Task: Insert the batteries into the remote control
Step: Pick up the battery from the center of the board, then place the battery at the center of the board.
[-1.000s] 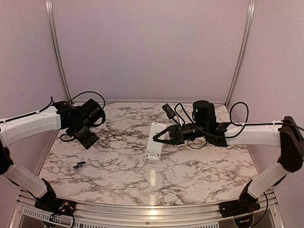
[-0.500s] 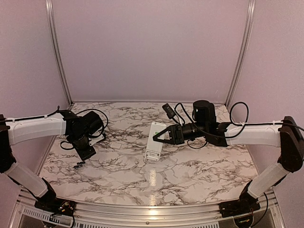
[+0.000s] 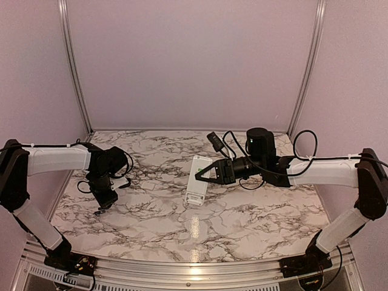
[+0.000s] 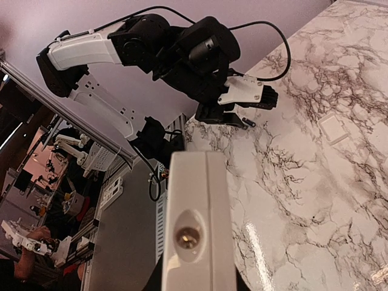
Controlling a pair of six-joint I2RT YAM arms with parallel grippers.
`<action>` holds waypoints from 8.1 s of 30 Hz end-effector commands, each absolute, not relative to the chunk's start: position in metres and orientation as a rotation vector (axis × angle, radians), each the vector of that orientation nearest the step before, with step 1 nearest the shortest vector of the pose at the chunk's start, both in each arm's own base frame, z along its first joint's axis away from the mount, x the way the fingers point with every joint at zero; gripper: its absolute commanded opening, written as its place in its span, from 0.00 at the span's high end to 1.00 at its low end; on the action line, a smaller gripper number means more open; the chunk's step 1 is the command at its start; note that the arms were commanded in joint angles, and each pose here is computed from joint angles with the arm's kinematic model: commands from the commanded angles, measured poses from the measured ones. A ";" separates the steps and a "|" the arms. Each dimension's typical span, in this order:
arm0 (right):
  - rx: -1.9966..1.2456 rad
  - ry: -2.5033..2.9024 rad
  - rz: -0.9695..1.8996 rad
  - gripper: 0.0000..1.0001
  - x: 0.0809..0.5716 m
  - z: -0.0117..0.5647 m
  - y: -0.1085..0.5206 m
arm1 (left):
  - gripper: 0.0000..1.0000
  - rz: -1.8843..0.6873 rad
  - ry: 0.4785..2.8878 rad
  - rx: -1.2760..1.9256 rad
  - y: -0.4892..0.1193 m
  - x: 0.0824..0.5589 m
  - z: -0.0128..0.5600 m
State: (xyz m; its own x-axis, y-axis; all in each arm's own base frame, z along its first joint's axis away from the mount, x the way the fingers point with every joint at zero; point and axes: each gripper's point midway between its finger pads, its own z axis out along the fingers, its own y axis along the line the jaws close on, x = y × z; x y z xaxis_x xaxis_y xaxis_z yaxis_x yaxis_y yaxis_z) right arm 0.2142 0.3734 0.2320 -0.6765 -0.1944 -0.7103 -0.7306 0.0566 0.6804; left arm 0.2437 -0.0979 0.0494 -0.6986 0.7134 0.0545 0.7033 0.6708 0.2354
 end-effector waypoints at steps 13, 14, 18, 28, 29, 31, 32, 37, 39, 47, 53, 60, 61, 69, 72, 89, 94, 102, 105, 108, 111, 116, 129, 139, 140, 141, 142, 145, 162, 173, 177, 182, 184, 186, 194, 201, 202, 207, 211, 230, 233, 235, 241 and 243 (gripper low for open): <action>-0.960 1.795 1.685 1.00 0.213 0.260 0.376 | 0.64 0.327 2.902 1.214 -0.093 0.245 0.031; -0.960 1.796 1.686 1.00 0.213 0.260 0.377 | 0.65 0.323 2.904 1.217 -0.093 0.244 0.031; -0.963 1.794 1.686 1.00 0.213 0.260 0.377 | 0.67 0.320 2.909 1.222 -0.093 0.245 0.029; -0.961 1.796 1.687 1.00 0.214 0.259 0.377 | 0.72 0.343 2.935 1.205 -0.090 0.253 0.023; -0.961 1.798 1.689 1.00 0.214 0.259 0.378 | 0.73 0.342 2.937 1.202 -0.089 0.254 0.023; -0.962 1.797 1.688 1.00 0.214 0.259 0.378 | 0.73 0.344 2.942 1.205 -0.089 0.254 0.021; -0.962 1.796 1.686 1.00 0.214 0.259 0.378 | 0.74 0.348 2.946 1.209 -0.089 0.254 0.020; -0.967 1.793 1.686 1.00 0.215 0.261 0.379 | 0.76 0.351 2.955 1.210 -0.089 0.256 0.018; -0.965 1.795 1.684 1.00 0.215 0.260 0.378 | 0.77 0.348 2.963 1.207 -0.089 0.257 0.016; -0.972 1.795 1.680 1.00 0.215 0.261 0.379 | 0.85 0.320 2.999 1.212 -0.092 0.259 0.008; -0.967 1.800 1.673 1.00 0.217 0.260 0.379 | 0.93 0.307 3.006 1.219 -0.096 0.265 0.004; -0.956 1.812 1.670 1.00 0.220 0.257 0.381 | 0.98 0.315 2.956 1.220 -0.107 0.289 0.009; -0.954 1.816 1.670 1.00 0.220 0.256 0.381 | 0.99 0.317 2.948 1.215 -0.109 0.293 0.010; -0.929 1.842 1.644 1.00 0.227 0.255 0.381 | 1.00 0.196 2.867 1.122 -0.139 0.318 0.028; -0.917 1.854 1.635 1.00 0.230 0.254 0.379 | 1.00 0.093 2.790 1.082 -0.155 0.322 0.050; -0.809 2.098 1.640 1.00 0.230 0.219 0.370 | 1.00 -0.332 2.084 0.912 -0.255 0.293 0.248; -0.739 2.202 1.689 1.00 0.223 0.206 0.368 | 1.00 -0.477 1.828 0.936 -0.277 0.241 0.294; -0.716 2.261 1.735 1.00 0.211 0.192 0.374 | 1.00 -0.620 1.784 1.183 -0.326 0.175 0.280; -0.725 2.296 1.761 1.00 0.203 0.186 0.382 | 1.00 -0.627 1.765 1.272 -0.343 0.161 0.276; -0.741 2.324 1.787 1.00 0.195 0.182 0.390 | 1.00 -0.619 1.690 1.358 -0.361 0.142 0.274; -0.754 2.338 1.806 1.00 0.190 0.183 0.397 | 1.00 -0.633 1.654 1.415 -0.378 0.131 0.269; -0.767 2.343 1.827 1.00 0.186 0.183 0.405 | 1.00 -0.612 1.650 1.517 -0.400 0.119 0.245; -0.802 2.330 1.863 1.00 0.177 0.185 0.413 | 1.00 -0.563 1.681 1.654 -0.422 0.106 0.202; -0.816 2.313 1.870 1.00 0.176 0.190 0.413 | 1.00 -0.495 1.743 1.745 -0.419 0.106 0.172; -0.819 2.312 1.871 1.00 0.176 0.190 0.413 | 1.00 -0.461 1.756 1.733 -0.417 0.110 0.170; -0.818 2.311 1.872 1.00 0.176 0.190 0.413 | 1.00 -0.450 1.763 1.734 -0.416 0.111 0.168; -0.820 2.310 1.873 1.00 0.176 0.190 0.413 | 1.00 -0.441 1.769 1.737 -0.414 0.112 0.165; -0.821 2.307 1.875 1.00 0.175 0.192 0.414 | 1.00 -0.418 1.787 1.747 -0.410 0.112 0.159; -0.825 2.295 1.878 1.00 0.176 0.196 0.414 | 1.00 -0.341 1.915 1.835 -0.380 0.109 0.117; -0.830 2.272 1.897 1.00 0.176 0.203 0.416 | 1.00 -0.295 1.978 1.918 -0.370 0.104 0.088; -0.835 2.262 1.908 1.00 0.175 0.207 0.415 | 1.00 -0.281 1.992 1.932 -0.368 0.105 0.080; -0.842 2.244 1.918 1.00 0.174 0.212 0.414 | 1.00 -0.293 2.035 1.950 -0.363 0.103 0.068; -0.842 2.240 1.924 1.00 0.173 0.213 0.414 | 1.00 -0.288 2.053 1.939 -0.362 0.106 0.067; -0.843 2.238 1.924 1.00 0.173 0.213 0.414 | 1.00 -0.283 2.070 1.933 -0.359 0.107 0.066; -0.836 2.229 1.935 1.00 0.174 0.213 0.414 | 1.00 -0.287 2.058 1.905 -0.363 0.110 0.074; -0.809 2.259 1.936 1.00 0.176 0.202 0.414 | 1.00 -0.347 1.998 1.843 -0.385 0.117 0.104; -0.808 2.262 1.938 1.00 0.176 0.201 0.414 | 0.98 -0.340 1.992 1.842 -0.385 0.118 0.105; -0.807 2.274 1.934 1.00 0.175 0.199 0.414 | 0.94 -0.295 1.990 1.834 -0.385 0.124 0.104; -0.802 2.280 1.933 1.00 0.175 0.197 0.414 | 0.89 -0.296 1.990 1.827 -0.386 0.125 0.105; -0.801 2.284 1.931 1.00 0.176 0.195 0.414 | 0.76 -0.280 1.983 1.785 -0.382 0.131 0.115; -0.798 2.290 1.930 1.00 0.176 0.193 0.414 | 0.75 -0.291 1.977 1.774 -0.382 0.132 0.120; -0.799 2.291 1.929 1.00 0.176 0.192 0.414 | 0.75 -0.303 1.973 1.771 -0.382 0.131 0.123; -0.789 2.304 1.918 1.00 0.177 0.188 0.414 | 0.71 -0.327 1.975 1.747 -0.384 0.133 0.129; -0.784 2.305 1.914 1.00 0.178 0.187 0.414 | 0.66 -0.340 1.967 1.724 -0.385 0.135 0.135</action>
